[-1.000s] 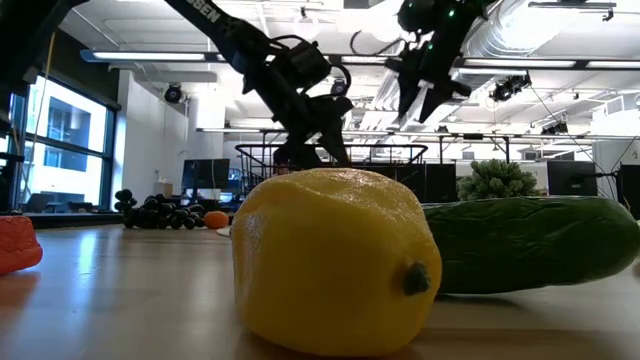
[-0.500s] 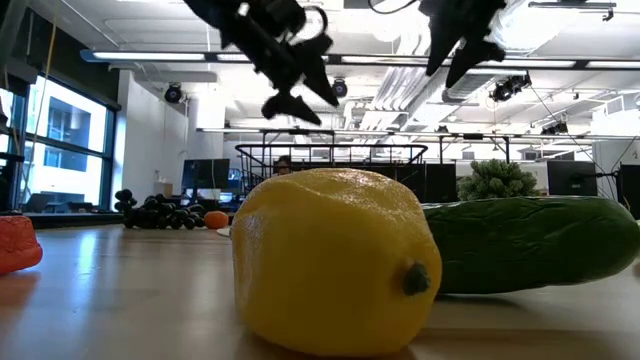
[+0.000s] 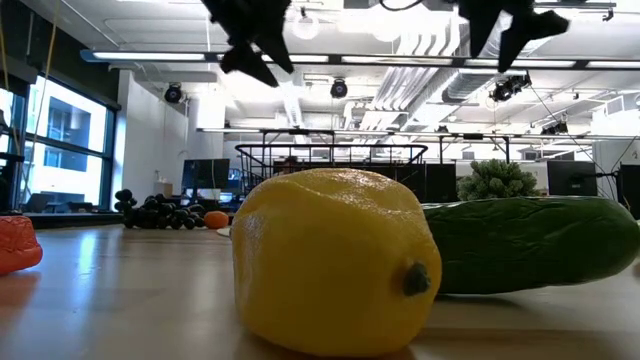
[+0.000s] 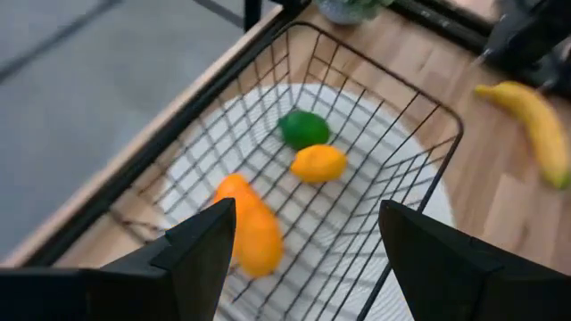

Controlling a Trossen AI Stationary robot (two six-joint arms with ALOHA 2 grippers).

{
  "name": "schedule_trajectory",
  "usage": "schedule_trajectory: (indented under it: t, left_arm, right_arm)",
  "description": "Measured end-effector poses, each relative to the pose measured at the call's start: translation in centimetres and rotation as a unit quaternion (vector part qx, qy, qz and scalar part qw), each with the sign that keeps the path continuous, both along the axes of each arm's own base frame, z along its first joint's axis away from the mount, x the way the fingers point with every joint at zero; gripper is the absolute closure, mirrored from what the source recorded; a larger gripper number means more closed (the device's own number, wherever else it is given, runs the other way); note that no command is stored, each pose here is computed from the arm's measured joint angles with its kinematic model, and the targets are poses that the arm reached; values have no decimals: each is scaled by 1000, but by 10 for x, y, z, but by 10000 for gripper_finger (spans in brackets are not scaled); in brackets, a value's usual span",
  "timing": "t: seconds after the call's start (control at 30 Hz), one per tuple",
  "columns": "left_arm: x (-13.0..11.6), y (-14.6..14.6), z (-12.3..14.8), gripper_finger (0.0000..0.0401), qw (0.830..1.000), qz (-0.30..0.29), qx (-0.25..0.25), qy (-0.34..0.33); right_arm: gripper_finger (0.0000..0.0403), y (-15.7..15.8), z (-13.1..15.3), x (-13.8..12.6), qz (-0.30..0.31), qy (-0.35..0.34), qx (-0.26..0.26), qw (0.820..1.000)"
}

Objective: Build produce basket
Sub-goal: Put the red chili pepper into the wire basket

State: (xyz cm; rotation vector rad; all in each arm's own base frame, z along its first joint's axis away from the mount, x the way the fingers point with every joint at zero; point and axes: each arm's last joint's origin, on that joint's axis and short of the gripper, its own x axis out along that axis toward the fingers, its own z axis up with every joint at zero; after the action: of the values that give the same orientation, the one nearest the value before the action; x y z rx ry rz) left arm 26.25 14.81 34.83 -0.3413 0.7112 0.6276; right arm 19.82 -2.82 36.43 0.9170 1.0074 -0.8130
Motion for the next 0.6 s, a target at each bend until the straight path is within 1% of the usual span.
schedule_trajectory:
  t: [0.1,0.23,0.43,0.6]
  left_arm:
    - [-7,-10,8,135,1000,-6,24,9]
    - [-15,-20,18,135,999,-18,32,4]
    - [-23,-32,26,135,998,-39,44,-1]
    - [-25,-37,28,135,997,-58,54,6]
  right_arm:
    - [167,18,-3,1,-39,-1,27,999]
    - [167,44,-15,2,-88,4,63,994]
    - [167,84,-42,5,-159,-5,121,980]
    - [167,115,-66,4,-199,-10,162,966]
